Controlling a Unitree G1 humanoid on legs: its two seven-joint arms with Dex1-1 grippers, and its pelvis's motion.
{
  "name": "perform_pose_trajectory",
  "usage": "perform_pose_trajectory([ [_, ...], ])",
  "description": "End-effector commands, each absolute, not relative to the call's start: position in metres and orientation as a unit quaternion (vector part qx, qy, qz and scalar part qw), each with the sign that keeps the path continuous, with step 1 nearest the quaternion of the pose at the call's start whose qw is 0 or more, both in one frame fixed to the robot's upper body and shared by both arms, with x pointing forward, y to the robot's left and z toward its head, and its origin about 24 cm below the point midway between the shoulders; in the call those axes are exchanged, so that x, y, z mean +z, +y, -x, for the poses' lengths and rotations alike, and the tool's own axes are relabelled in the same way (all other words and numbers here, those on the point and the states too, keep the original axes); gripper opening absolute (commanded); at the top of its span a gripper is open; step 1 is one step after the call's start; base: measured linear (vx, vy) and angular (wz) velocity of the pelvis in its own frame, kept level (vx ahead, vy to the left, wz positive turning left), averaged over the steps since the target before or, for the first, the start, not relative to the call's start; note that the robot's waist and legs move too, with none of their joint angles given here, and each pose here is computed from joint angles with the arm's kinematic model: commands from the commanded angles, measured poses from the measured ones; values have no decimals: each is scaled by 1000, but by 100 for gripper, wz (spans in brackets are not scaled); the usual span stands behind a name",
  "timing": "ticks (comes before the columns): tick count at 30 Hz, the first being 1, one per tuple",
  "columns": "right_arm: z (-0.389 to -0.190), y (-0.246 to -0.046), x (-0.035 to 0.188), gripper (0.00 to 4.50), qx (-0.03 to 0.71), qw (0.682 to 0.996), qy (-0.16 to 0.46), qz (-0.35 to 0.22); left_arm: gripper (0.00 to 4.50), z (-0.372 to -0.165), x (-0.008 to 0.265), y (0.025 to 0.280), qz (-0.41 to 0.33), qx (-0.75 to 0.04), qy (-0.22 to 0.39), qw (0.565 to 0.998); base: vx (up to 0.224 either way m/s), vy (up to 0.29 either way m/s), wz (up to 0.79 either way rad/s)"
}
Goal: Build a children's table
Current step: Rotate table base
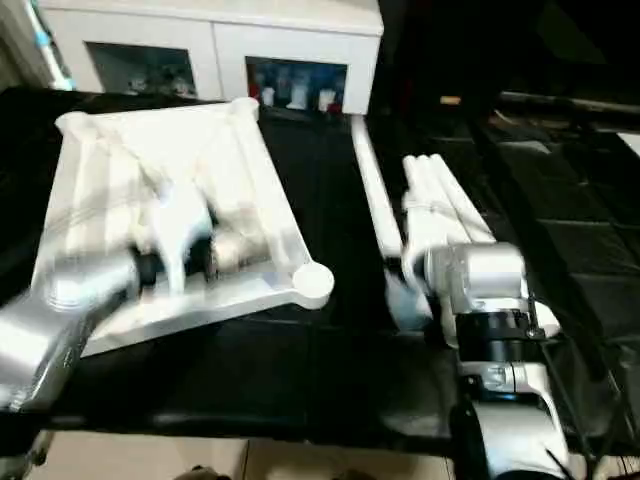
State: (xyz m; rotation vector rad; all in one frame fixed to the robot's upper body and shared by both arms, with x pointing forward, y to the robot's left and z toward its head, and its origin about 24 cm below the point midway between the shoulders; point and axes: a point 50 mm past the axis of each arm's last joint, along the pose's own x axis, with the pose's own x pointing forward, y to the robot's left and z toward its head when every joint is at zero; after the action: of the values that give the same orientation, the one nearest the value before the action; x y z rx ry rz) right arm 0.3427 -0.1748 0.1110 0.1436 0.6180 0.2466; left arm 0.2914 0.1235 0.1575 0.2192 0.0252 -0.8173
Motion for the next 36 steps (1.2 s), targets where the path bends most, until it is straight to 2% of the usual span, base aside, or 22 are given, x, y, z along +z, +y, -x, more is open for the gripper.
perform_pose_trajectory([
  [1,-346,-173,135,186,150,958,228,-90,344,-294,161,124,-87,-389,9,917,0,0,0],
  [2,-342,-171,147,186,188,957,186,-117,362,-297,166,118,-59,-390,0,919,0,0,0],
  [4,-337,-170,156,185,235,949,155,-145,366,-301,173,110,-19,-389,-7,921,0,0,0],
  [5,-332,-170,159,185,267,940,142,-156,376,-303,178,105,10,-390,-9,921,0,0,0],
  [6,-321,-168,166,185,334,919,117,-175,392,-305,186,94,70,-404,-14,912,0,0,0],
  [8,-313,-167,171,185,381,900,95,-187,414,-305,192,87,107,-421,-18,900,0,0,0],
  [13,-296,-165,180,185,459,860,64,-212,446,-306,209,71,195,-459,-24,866,0,0,0],
  [18,-285,-160,181,185,507,834,57,-209,450,-308,218,63,247,-474,-14,845,0,0,0],
  [24,-280,-154,178,185,525,826,70,-191,450,-309,220,60,263,-477,-5,838,0,0,0],
  [28,-282,-153,177,185,513,837,74,-172,450,-308,221,60,264,-479,0,837,0,0,0],
  [32,-285,-141,178,185,485,867,68,-96,412,-312,216,62,242,-439,24,865,0,0,0],
  [34,-285,-138,178,185,484,868,66,-87,412,-313,215,62,240,-431,28,869,0,0,0],
  [36,-284,-130,177,185,478,874,64,-52,386,-318,213,64,257,-402,35,878,0,0,0],
])
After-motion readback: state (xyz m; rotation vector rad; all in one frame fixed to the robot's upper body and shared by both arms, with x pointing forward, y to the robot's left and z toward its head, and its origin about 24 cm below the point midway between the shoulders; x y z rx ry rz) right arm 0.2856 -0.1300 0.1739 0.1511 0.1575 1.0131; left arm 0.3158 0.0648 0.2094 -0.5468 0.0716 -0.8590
